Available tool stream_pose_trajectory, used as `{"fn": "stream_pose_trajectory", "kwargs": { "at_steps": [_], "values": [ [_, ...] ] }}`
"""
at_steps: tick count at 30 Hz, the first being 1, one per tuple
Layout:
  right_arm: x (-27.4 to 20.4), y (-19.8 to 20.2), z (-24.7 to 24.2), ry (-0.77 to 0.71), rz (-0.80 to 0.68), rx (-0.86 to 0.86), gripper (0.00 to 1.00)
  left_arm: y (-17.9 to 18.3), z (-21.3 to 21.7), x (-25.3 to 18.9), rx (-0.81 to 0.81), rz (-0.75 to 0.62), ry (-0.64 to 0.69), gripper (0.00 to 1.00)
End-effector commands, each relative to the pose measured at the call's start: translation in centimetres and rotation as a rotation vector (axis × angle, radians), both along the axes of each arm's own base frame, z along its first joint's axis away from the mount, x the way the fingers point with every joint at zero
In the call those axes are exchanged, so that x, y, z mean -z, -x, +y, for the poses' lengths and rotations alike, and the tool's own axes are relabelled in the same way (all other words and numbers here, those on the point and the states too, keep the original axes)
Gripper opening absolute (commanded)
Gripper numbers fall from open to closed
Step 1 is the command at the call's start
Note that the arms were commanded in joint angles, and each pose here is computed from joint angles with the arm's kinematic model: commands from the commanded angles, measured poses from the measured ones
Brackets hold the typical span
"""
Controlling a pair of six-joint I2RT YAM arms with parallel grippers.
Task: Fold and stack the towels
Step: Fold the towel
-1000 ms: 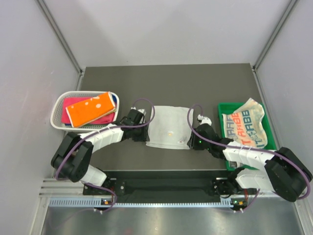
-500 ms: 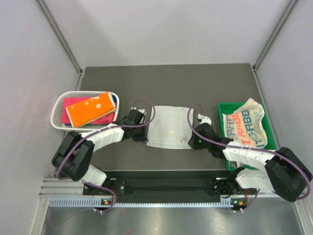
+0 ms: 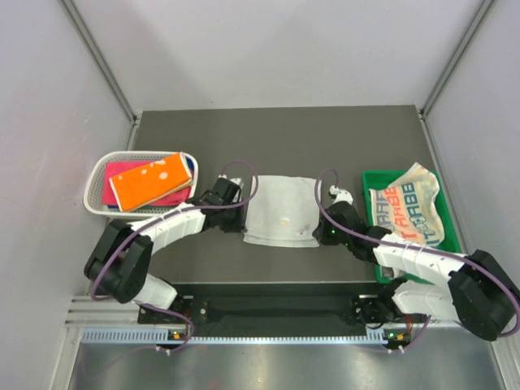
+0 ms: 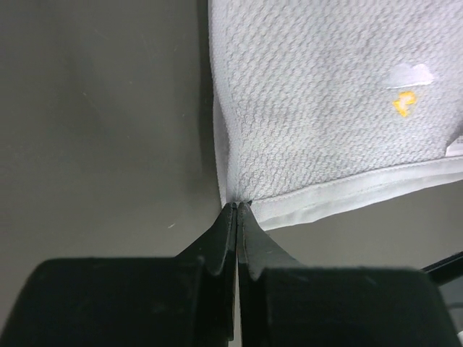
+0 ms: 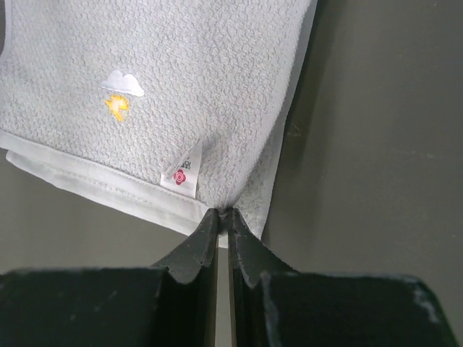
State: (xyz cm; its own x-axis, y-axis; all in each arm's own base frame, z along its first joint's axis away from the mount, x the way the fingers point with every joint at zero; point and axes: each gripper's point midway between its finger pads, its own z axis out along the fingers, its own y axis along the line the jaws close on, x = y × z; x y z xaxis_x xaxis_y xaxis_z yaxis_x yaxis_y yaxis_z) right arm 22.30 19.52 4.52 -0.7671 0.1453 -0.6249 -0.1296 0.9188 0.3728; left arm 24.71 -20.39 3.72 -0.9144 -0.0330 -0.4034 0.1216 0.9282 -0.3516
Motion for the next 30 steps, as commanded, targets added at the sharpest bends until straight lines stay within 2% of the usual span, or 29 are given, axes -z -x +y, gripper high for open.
{"fn": "stream_pose_trajectory", "kwargs": {
  "at_steps": [1, 12, 30],
  "values": [
    [-3.0, -1.0, 1.0, -0.034, -0.071, -0.004, 0.0, -1.2, -0.8, -3.0, 0.02, -0.076, 0.032, 0.0],
    [-3.5, 0.0, 0.3, -0.027, -0.061, -0.007, 0.0, -0.3, -0.6, -4.4, 0.024, -0.087, 0.052, 0.0],
    [-0.9, 1.8, 0.5, -0.019, 0.004, -0.026, 0.0, 2.6, -0.5, -1.2, 0.05, 0.005, 0.05, 0.0]
  ]
}}
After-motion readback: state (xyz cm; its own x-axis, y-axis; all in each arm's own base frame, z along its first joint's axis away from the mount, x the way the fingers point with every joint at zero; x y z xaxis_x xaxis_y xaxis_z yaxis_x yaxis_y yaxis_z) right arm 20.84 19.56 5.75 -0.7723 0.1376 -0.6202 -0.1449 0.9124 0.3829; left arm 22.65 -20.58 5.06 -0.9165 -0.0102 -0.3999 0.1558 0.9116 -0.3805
